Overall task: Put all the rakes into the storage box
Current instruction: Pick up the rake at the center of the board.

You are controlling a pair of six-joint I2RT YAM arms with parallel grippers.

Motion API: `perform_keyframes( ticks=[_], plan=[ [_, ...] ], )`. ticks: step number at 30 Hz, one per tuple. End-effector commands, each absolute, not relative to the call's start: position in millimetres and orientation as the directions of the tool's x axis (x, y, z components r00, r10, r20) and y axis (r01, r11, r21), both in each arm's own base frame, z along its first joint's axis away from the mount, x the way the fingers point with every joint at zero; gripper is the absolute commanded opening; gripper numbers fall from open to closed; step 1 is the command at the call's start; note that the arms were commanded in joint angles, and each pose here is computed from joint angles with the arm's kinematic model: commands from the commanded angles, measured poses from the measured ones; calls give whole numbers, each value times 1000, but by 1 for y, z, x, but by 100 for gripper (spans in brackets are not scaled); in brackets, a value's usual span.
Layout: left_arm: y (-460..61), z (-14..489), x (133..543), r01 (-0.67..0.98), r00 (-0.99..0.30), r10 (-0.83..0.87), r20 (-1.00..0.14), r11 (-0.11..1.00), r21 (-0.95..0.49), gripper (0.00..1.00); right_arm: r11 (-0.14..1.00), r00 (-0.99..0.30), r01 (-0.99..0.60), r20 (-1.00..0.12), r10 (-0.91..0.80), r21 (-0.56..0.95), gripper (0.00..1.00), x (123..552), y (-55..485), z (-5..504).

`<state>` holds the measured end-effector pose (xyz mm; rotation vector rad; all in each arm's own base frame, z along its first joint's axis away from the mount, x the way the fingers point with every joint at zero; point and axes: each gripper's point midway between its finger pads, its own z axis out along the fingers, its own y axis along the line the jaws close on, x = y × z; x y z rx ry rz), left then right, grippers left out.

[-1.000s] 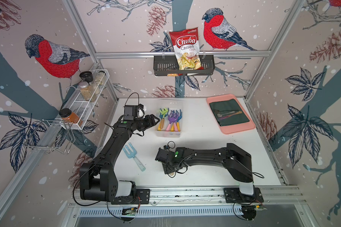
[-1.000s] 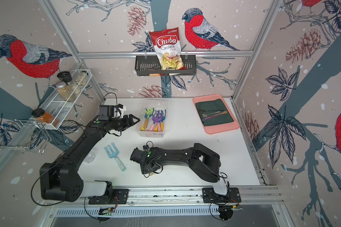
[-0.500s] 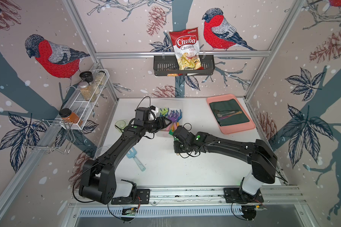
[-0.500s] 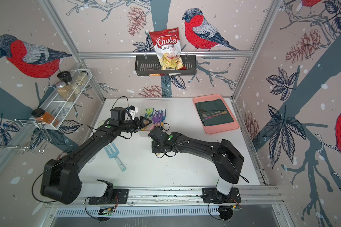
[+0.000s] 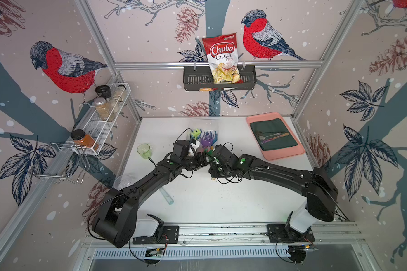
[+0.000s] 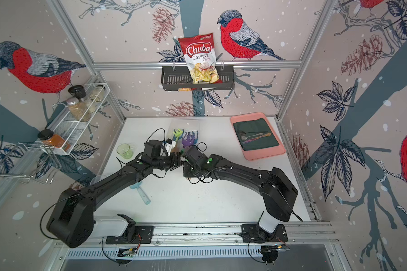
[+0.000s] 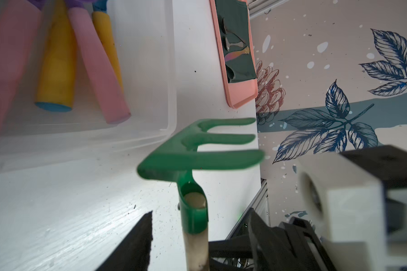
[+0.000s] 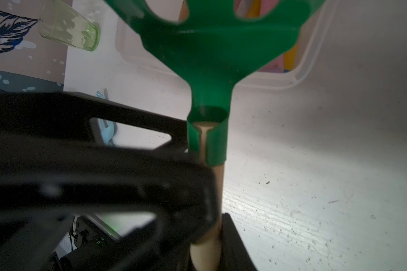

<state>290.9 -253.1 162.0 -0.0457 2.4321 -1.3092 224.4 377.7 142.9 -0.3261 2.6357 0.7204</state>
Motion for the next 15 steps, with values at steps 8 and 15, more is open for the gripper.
perform_keyframes(
  ticks=[8,15],
  plan=[
    [-267,172,307,194,-908,-227,-351,515,-835,30,818,-874,-366,-467,-138,443,16,227,388,164],
    [-266,174,312,206,-901,-215,-376,552,-808,5,826,-870,-358,-476,-126,436,42,228,384,169]
  ],
)
